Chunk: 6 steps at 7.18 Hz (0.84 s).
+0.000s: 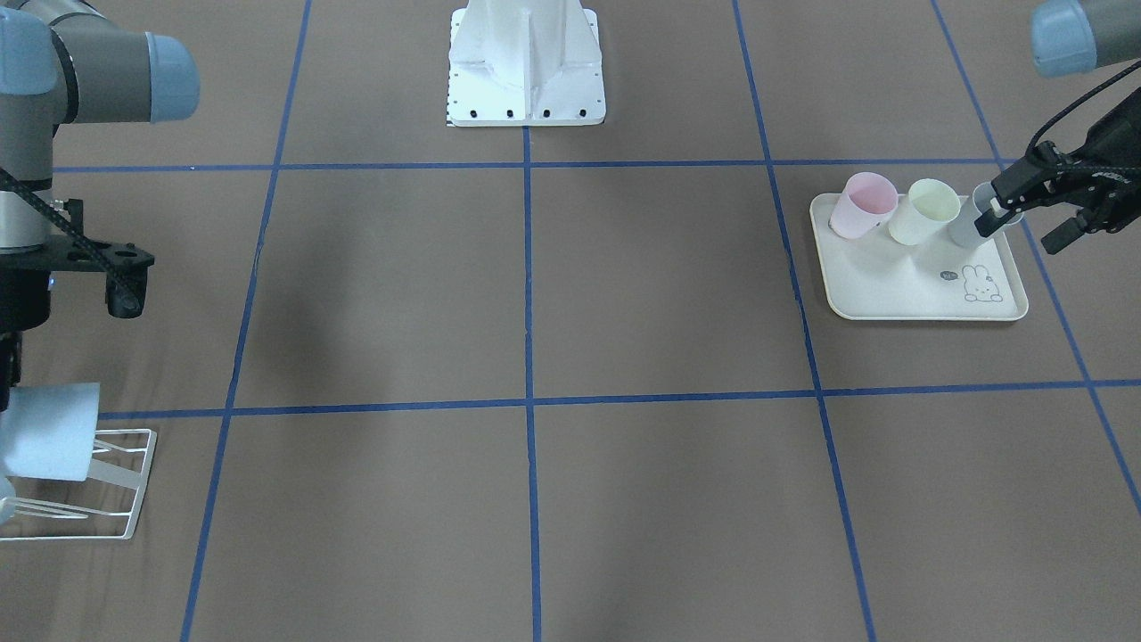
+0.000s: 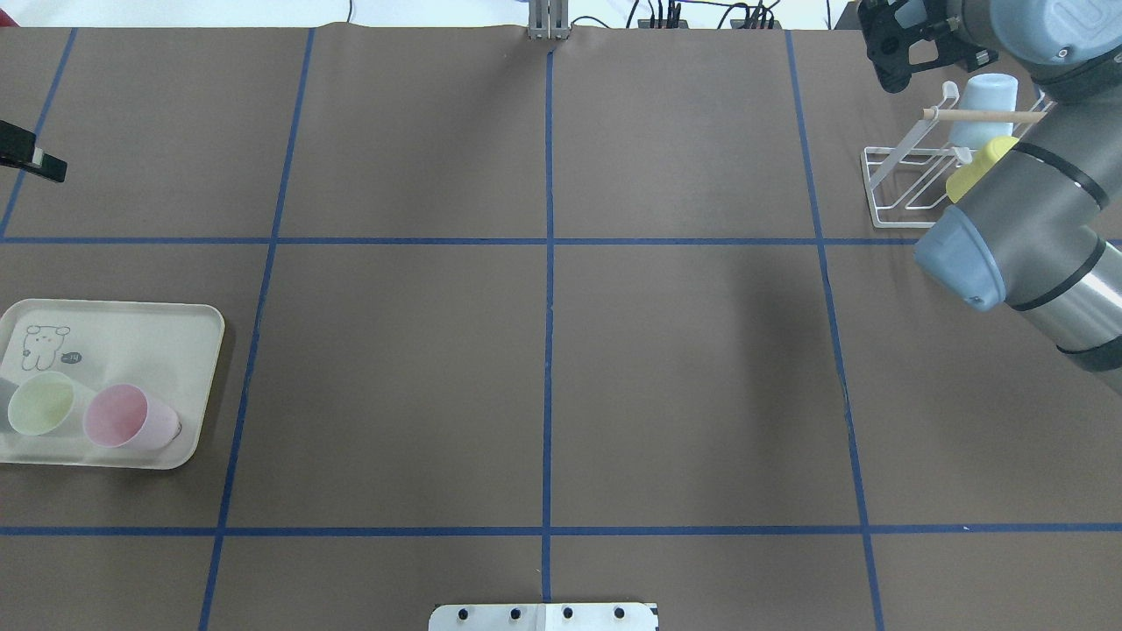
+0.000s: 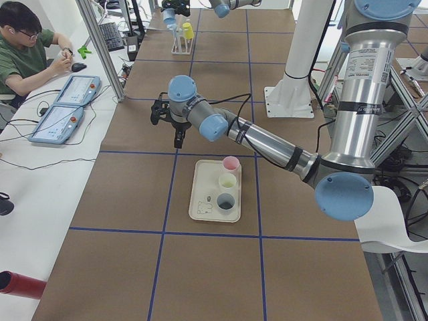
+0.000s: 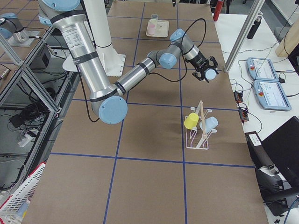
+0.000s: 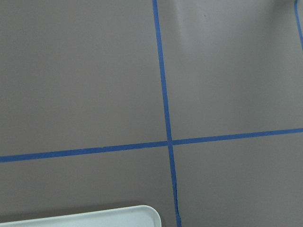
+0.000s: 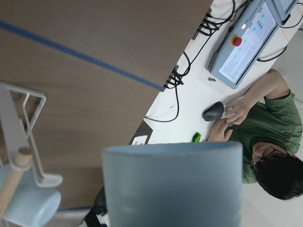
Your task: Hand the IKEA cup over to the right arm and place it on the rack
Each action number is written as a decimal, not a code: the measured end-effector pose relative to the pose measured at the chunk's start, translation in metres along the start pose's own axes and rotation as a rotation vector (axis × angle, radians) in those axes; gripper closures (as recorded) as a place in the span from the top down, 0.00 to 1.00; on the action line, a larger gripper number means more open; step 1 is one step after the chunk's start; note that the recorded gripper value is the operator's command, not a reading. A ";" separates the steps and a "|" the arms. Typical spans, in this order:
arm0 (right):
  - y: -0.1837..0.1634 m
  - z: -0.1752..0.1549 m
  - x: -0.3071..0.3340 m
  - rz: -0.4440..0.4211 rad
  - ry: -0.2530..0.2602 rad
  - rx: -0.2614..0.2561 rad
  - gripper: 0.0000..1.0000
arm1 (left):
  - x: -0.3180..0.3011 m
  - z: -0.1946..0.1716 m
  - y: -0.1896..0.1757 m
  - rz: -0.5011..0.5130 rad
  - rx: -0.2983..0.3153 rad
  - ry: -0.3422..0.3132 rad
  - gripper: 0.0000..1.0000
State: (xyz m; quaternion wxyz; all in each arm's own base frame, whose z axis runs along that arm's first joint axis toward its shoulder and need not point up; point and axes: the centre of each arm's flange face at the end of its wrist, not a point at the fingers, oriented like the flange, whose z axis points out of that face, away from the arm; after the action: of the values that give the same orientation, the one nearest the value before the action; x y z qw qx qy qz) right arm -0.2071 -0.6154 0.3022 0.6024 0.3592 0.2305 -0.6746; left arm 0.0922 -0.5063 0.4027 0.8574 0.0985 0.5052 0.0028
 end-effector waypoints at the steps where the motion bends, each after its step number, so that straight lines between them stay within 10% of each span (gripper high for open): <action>1: 0.008 0.013 -0.002 -0.115 -0.004 -0.077 0.10 | -0.001 -0.001 0.004 -0.001 -0.001 0.000 1.00; 6: 0.021 0.077 -0.028 -0.350 -0.107 -0.253 0.19 | -0.001 -0.001 0.006 -0.007 -0.003 0.001 1.00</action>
State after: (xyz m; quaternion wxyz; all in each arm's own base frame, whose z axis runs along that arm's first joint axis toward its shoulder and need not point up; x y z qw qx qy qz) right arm -0.2016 -0.6582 0.3753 0.5279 0.1991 0.3400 -0.7524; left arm 0.0913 -0.4999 0.4044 0.8573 0.0954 0.5059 0.0008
